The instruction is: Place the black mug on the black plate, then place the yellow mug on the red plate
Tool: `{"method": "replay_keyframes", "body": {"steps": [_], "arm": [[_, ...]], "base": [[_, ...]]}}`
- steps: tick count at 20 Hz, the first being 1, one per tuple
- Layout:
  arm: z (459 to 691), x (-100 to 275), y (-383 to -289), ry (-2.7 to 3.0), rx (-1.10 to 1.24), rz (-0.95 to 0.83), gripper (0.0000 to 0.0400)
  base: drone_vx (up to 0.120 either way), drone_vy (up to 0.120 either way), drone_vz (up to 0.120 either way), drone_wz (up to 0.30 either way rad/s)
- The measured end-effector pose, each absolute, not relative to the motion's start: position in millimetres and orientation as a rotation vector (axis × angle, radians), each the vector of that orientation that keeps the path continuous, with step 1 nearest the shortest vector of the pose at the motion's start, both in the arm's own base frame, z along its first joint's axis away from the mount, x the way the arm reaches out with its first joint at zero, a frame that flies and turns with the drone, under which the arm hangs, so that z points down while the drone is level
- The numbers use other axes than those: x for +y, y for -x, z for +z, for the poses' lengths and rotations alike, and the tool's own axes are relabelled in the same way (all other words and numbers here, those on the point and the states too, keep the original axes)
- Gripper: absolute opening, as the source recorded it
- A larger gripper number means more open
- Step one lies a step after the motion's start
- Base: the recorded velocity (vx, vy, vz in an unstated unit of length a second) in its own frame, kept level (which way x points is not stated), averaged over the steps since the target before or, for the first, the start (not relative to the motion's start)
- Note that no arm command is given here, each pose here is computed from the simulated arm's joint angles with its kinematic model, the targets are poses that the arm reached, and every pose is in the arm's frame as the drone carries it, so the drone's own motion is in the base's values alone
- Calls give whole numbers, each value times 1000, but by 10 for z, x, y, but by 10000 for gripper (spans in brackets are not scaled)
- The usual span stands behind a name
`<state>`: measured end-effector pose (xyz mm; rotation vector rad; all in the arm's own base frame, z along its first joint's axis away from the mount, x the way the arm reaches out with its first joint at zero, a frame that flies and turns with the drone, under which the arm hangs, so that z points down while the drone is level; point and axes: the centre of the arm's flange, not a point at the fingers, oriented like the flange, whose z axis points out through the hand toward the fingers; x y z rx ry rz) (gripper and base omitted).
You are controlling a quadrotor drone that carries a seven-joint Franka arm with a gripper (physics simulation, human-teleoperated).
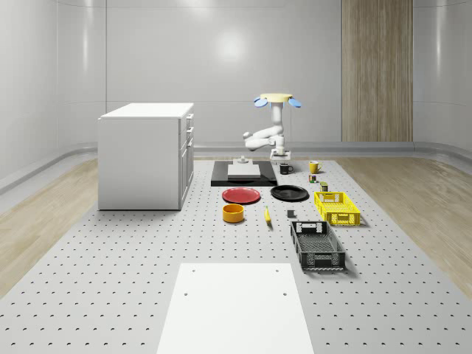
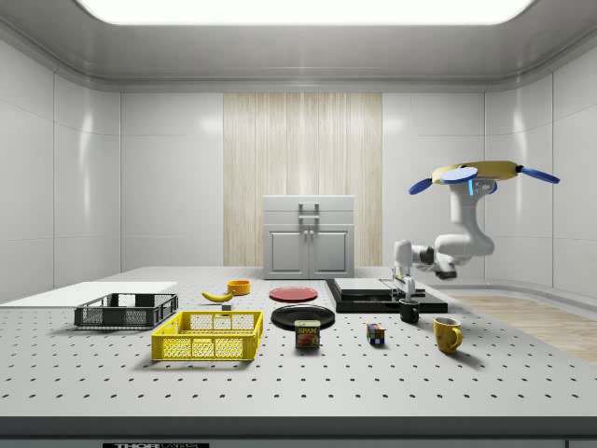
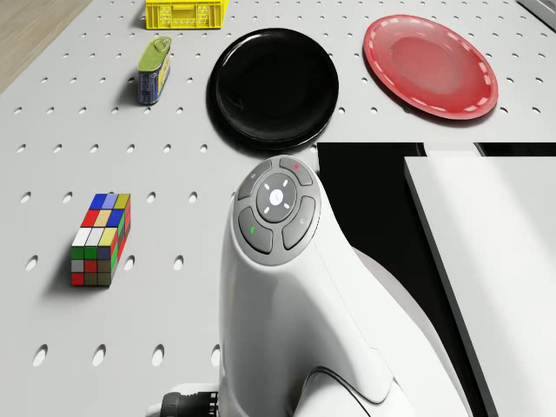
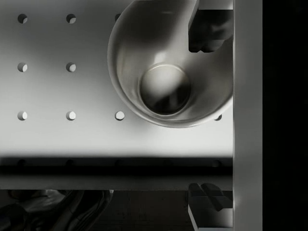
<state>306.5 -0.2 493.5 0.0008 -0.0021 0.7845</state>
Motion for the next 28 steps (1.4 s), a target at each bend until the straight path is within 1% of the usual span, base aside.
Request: {"method": "replay_keyframes", "body": {"steps": [6,10,25,28], "arm": [[5107,18,-3065,-1,-2,785,400],[5171,53,-3065,-1,-2,785,400],[5216,22,-3065,-1,-2,785,400],[5216,21,-3046,-1,-2,785,400]], "base": [[0,0,0,0],[0,0,0,0],[0,0,0,0],[0,0,0,0]]}}
